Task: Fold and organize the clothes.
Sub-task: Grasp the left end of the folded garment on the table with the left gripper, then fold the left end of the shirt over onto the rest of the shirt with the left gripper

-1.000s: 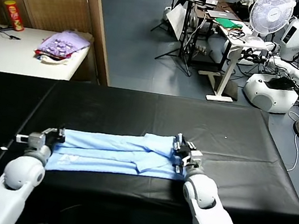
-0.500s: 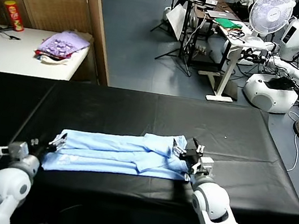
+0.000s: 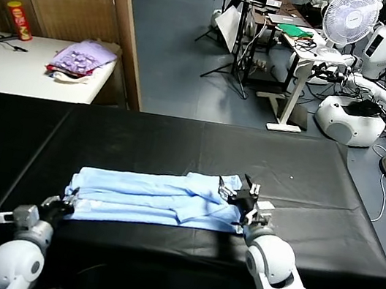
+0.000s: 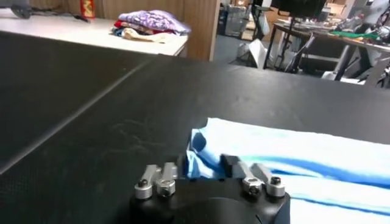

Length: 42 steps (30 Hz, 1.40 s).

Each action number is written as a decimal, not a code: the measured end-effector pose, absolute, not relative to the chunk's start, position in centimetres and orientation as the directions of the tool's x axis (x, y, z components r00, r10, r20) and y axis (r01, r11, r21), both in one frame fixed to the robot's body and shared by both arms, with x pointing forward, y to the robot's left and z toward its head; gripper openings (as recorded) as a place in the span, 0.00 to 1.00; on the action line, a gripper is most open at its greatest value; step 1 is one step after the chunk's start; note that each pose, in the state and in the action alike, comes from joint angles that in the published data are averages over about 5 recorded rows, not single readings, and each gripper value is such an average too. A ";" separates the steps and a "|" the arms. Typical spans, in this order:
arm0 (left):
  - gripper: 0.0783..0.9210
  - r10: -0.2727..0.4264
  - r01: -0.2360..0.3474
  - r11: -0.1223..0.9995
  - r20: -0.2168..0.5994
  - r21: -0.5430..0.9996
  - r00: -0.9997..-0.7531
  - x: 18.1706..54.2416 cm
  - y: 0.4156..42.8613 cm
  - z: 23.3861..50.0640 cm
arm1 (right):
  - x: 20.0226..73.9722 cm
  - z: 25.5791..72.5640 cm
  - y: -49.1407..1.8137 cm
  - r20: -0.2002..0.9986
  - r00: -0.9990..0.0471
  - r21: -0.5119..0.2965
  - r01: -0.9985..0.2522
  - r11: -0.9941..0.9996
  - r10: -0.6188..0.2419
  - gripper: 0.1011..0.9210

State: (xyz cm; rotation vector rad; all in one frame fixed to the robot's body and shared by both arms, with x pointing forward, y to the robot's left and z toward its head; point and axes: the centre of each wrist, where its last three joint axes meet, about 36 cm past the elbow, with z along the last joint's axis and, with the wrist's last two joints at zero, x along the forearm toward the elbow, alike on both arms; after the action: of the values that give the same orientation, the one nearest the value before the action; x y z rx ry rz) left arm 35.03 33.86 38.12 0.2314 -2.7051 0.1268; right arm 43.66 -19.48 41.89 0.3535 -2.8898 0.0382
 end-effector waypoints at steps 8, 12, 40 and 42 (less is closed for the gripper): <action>0.09 -0.204 -0.149 0.972 0.336 0.182 -0.920 35.3 36.2 37.8 | 43.3 42.8 -19.7 0.212 -0.951 -0.001 -0.230 0.973 -0.225 0.85; 0.09 -0.284 -0.157 0.893 0.257 0.422 -0.924 35.3 40.0 38.4 | 43.0 43.2 -19.4 0.208 -0.952 -0.003 -0.230 0.973 -0.224 0.85; 0.09 0.169 0.131 0.981 0.288 -0.146 -0.943 38.1 21.6 44.7 | 41.1 42.3 -20.2 0.245 -0.956 -0.029 -0.176 0.984 -0.163 0.85; 0.09 0.180 0.140 0.978 0.281 -0.156 -0.943 38.2 20.9 44.5 | 41.1 42.2 -20.0 0.246 -0.955 -0.029 -0.179 0.983 -0.167 0.85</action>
State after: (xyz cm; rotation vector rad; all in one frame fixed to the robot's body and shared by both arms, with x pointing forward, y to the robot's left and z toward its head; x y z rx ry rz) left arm 38.25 20.85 44.49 -0.2335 -2.8278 0.1928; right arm 41.15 -19.97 42.25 0.2557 -2.8847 0.0741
